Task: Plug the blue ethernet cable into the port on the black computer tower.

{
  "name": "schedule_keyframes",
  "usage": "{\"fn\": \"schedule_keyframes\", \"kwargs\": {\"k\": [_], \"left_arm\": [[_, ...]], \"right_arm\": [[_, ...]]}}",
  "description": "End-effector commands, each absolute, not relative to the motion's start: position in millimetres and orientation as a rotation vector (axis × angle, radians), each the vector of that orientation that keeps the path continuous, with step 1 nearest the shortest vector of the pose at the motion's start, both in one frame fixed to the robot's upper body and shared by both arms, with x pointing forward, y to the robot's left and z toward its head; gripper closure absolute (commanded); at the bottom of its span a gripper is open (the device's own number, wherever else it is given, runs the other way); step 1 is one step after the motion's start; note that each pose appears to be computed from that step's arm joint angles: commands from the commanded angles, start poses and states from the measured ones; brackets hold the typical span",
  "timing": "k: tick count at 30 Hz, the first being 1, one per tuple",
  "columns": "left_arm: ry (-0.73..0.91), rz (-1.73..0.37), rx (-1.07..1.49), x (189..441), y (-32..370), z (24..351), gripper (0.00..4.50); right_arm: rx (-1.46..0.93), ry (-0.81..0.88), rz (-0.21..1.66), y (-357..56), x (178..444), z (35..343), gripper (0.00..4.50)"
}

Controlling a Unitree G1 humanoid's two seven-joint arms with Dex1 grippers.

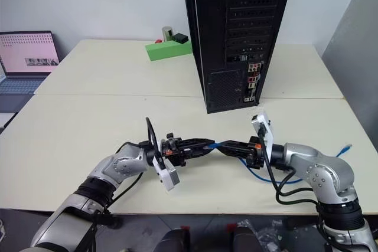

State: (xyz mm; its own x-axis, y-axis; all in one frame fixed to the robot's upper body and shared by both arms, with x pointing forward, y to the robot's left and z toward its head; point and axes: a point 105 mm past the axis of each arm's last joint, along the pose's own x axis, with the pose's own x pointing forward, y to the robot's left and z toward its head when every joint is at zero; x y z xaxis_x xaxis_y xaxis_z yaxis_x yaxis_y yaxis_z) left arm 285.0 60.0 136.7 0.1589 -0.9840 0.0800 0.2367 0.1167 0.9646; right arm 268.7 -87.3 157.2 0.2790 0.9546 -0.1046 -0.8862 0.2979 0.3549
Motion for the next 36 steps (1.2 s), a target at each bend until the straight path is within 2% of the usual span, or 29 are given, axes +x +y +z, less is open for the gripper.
{"fn": "schedule_keyframes", "kwargs": {"k": [1,6,9,13,19,24,31,36], "left_arm": [[-0.881,-1.112,0.999,294.9,65.9,134.5,2.59],[-0.629,-0.99,0.916,326.0,86.8,123.3,1.69],[-0.505,-0.907,0.744,335.0,95.7,125.8,1.69],[-0.39,-0.876,0.546,335.4,92.6,131.0,1.69],[-0.28,-0.796,0.336,338.3,84.3,146.6,1.69],[-0.218,-0.754,0.299,341.9,68.8,157.4,1.69],[-0.194,-0.668,0.307,354.5,57.7,173.0,1.69],[-0.189,-0.622,0.301,360.6,48.3,183.8,1.69]], "right_arm": [[0.235,0.286,1.292,-85.5,265.8,168.6,4.5],[0.172,0.238,1.218,-93.0,272.5,170.2,4.5],[0.092,0.149,1.048,-108.6,289.2,174.5,4.5],[0.02,0.074,0.919,-118.1,296.9,177.2,4.5],[-0.103,-0.052,0.637,-133.8,315.2,179.6,4.5],[-0.128,-0.113,0.375,-149.9,329.1,180.4,4.5],[-0.121,-0.158,0.111,-165.4,340.7,182.4,4.5],[-0.026,-0.192,0.03,-163.5,345.8,191.7,4.5]]}}
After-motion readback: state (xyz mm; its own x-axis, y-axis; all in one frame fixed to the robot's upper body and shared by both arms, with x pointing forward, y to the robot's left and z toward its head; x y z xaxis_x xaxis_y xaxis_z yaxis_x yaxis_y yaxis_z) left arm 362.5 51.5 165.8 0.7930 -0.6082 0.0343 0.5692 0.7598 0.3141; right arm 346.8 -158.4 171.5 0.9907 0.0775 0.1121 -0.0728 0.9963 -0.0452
